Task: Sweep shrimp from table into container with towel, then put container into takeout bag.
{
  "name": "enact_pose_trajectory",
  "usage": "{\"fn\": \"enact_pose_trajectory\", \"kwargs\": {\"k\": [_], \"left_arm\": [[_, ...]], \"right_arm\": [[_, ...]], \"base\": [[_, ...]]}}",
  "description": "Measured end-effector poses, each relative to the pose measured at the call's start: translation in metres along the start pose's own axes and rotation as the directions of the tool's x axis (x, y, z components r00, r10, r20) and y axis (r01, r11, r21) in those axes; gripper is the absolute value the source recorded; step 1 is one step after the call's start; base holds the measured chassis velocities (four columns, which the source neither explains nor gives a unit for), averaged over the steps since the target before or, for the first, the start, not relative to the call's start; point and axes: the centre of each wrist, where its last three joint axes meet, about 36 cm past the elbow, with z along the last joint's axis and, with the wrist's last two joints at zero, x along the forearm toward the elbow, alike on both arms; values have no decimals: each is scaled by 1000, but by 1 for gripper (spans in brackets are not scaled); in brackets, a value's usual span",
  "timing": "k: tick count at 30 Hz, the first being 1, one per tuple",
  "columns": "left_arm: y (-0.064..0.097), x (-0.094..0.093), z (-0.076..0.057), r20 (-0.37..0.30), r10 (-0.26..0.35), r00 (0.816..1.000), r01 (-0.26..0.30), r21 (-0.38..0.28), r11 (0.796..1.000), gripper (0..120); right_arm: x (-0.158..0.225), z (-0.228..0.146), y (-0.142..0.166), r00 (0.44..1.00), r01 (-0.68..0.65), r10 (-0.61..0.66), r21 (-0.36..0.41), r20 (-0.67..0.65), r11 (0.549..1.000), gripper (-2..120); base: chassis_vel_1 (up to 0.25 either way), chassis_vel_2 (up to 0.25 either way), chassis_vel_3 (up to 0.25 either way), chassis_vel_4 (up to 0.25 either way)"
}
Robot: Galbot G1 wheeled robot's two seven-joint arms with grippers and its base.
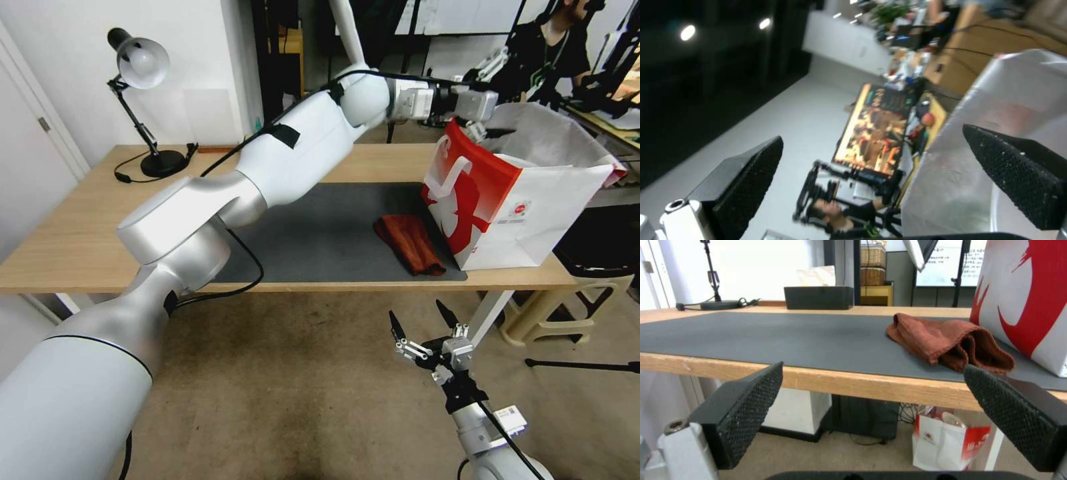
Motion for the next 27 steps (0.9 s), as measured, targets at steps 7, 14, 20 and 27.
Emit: {"fn": "enact_pose_trajectory", "kwargs": {"k": [7,14,20,27], "left_arm": [[-32,23,15,-169,-222,960,246,137,960,100],[-47,41,9,-365,-358,859,458,240,856,100],[-49,57,2,-510,-454,731,642,287,711,100],[-57,86,-1,-597,-461,657,720,315,618,100]], "right_arm": [[0,0,2,1000,0,0,-1,-1,1000,100],[2,-1,3,1000,-4,4,3,-1,1000,100],[0,-9,-2,1000,-23,23,3,20,1000,100],[-6,-23,-8,998,-48,49,-6,47,999,100]], "base": [[0,0,0,0],[0,0,0,0],[0,0,0,0],[0,0,0,0]]}}
